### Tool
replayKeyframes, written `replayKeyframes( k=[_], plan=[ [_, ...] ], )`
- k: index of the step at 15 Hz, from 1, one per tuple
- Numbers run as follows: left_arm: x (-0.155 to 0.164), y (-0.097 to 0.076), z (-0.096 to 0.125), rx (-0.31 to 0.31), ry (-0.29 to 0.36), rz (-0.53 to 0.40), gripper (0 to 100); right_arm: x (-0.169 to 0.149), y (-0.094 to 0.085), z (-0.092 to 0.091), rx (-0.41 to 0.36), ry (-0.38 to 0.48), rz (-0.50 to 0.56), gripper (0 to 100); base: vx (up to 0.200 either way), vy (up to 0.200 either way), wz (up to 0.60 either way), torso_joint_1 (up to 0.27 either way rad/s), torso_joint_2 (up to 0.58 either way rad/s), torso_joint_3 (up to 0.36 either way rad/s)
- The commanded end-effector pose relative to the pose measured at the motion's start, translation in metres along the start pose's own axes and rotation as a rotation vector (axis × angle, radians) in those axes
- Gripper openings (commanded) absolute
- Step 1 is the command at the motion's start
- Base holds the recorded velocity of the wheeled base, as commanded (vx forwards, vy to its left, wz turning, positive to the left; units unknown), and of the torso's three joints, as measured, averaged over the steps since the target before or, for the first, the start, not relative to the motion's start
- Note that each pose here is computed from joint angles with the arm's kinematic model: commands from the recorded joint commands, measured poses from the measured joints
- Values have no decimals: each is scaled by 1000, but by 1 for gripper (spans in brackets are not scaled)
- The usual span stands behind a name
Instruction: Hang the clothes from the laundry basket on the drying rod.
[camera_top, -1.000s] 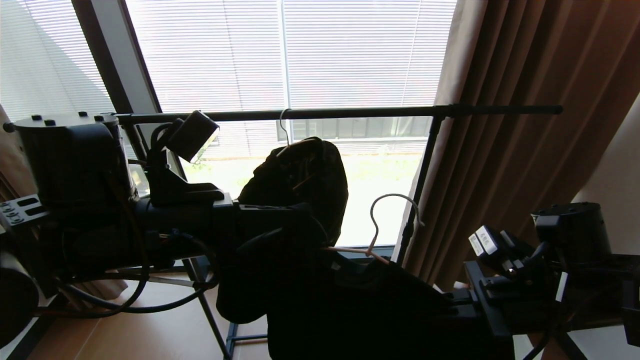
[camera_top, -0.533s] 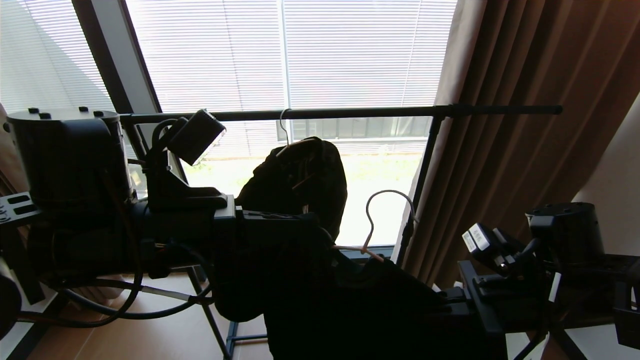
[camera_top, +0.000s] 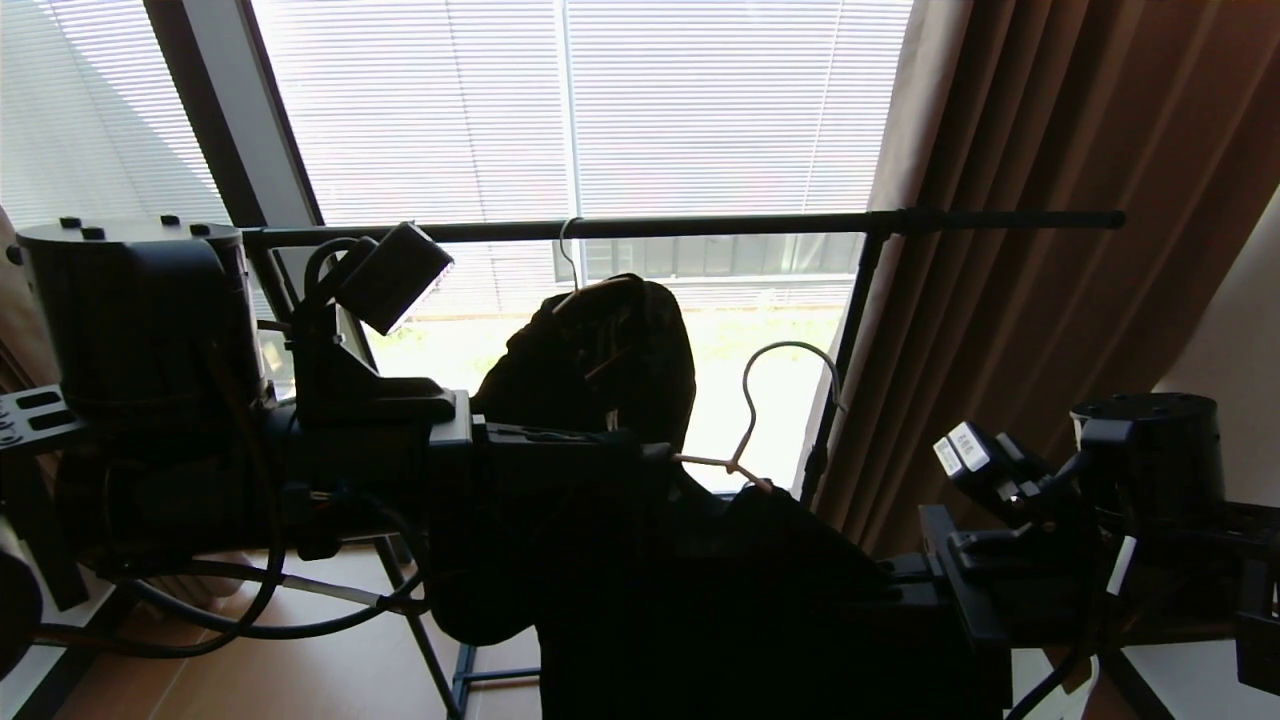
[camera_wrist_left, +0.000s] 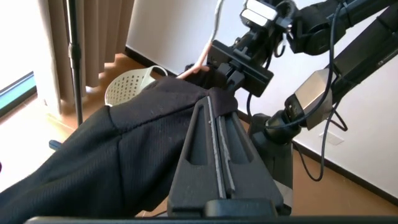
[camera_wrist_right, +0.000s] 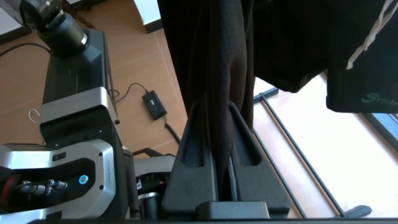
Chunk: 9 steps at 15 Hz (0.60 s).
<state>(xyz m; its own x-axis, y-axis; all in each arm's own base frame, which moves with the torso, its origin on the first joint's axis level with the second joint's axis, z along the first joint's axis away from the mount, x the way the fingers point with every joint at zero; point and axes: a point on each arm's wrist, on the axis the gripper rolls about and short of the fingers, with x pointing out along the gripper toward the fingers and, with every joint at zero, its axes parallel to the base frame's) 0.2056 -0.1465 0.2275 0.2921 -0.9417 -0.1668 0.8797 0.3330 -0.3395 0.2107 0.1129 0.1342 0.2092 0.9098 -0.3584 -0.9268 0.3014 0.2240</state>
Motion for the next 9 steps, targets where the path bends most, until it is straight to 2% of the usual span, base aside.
replayKeyframes(
  k=[1, 8, 9],
  plan=[
    [3, 3, -1, -4, 7, 2, 0, -4, 4, 3, -14, -16, -4, 0, 0, 0, 0, 0, 0, 0],
    [9, 7, -4, 25, 17, 1, 0, -4, 4, 1, -28, -30, -8, 0, 0, 0, 0, 0, 0, 0],
    [9, 7, -4, 31, 16, 7, 100, -4, 4, 1, -32, -34, -9, 0, 0, 0, 0, 0, 0, 0]
  ],
)
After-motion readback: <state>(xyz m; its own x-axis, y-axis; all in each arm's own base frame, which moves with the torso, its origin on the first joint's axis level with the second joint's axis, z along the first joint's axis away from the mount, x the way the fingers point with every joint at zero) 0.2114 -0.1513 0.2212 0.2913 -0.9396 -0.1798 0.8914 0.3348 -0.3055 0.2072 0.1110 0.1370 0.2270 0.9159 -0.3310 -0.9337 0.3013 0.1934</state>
